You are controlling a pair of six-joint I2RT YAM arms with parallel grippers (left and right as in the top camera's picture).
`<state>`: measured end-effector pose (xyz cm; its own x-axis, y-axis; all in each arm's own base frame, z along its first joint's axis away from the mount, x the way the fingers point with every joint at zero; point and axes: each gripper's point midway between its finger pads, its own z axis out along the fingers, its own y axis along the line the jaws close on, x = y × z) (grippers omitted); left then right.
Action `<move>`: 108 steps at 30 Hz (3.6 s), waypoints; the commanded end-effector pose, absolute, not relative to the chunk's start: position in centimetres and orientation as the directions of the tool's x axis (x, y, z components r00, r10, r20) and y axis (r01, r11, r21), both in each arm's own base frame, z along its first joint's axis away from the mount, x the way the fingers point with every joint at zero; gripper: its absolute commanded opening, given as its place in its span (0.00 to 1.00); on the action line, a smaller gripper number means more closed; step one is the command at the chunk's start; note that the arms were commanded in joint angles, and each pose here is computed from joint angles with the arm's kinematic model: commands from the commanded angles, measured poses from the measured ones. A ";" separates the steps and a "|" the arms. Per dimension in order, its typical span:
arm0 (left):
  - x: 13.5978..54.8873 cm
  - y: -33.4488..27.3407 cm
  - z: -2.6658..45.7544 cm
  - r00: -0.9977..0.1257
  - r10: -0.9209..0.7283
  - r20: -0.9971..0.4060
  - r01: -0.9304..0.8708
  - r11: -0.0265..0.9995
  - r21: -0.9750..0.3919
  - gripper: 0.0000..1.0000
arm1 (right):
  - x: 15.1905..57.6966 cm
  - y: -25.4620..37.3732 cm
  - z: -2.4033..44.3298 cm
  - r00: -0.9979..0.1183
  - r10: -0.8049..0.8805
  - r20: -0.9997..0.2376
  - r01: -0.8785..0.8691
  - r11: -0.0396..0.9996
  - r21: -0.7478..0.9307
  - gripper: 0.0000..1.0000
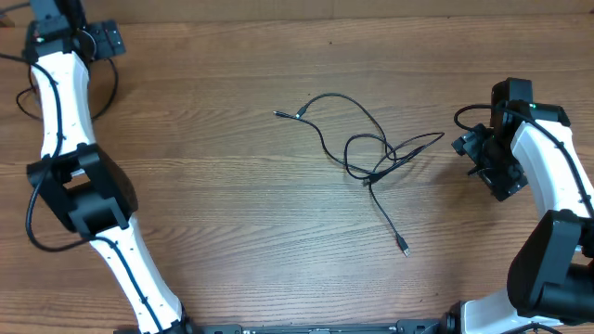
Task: Untangle cables
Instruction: 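Carry the cable to the far left and drop it on the table, then move the left gripper back over the remaining cable pile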
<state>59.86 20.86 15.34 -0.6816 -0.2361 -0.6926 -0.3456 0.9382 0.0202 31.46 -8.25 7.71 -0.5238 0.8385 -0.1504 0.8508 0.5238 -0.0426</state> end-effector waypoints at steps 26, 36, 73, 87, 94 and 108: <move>46.0 9.4 42.8 -0.454 -0.343 -0.822 -0.146 0.939 -0.311 1.00 | 31.5 -8.2 7.7 -0.529 0.835 -0.152 0.848 0.529 -0.045 1.00; 44.9 3.3 38.9 -0.630 -0.334 -0.701 -0.111 0.932 -0.344 0.99 | 31.5 -8.2 7.7 -0.529 0.835 -0.152 0.848 0.529 -0.045 1.00; 41.0 -12.3 13.5 -0.944 -0.159 -0.288 -0.065 0.949 -0.310 0.96 | 31.5 -8.2 7.7 -0.529 0.835 -0.152 0.848 0.529 -0.045 1.00; 35.8 -28.6 11.2 -0.897 -0.441 -0.013 -0.350 0.729 -0.588 1.00 | 31.5 -8.2 7.7 -0.529 0.835 -0.152 0.848 0.529 -0.045 1.00; 32.8 -32.8 11.1 -0.827 -0.527 0.198 -0.524 0.593 -0.612 0.95 | 31.5 -8.2 7.7 -0.529 0.835 -0.152 0.848 0.529 -0.045 1.00; 29.4 -33.8 7.2 -0.701 -0.676 0.228 -0.676 0.529 -0.513 0.56 | 31.5 -8.2 7.7 -0.529 0.835 -0.152 0.848 0.529 -0.045 1.00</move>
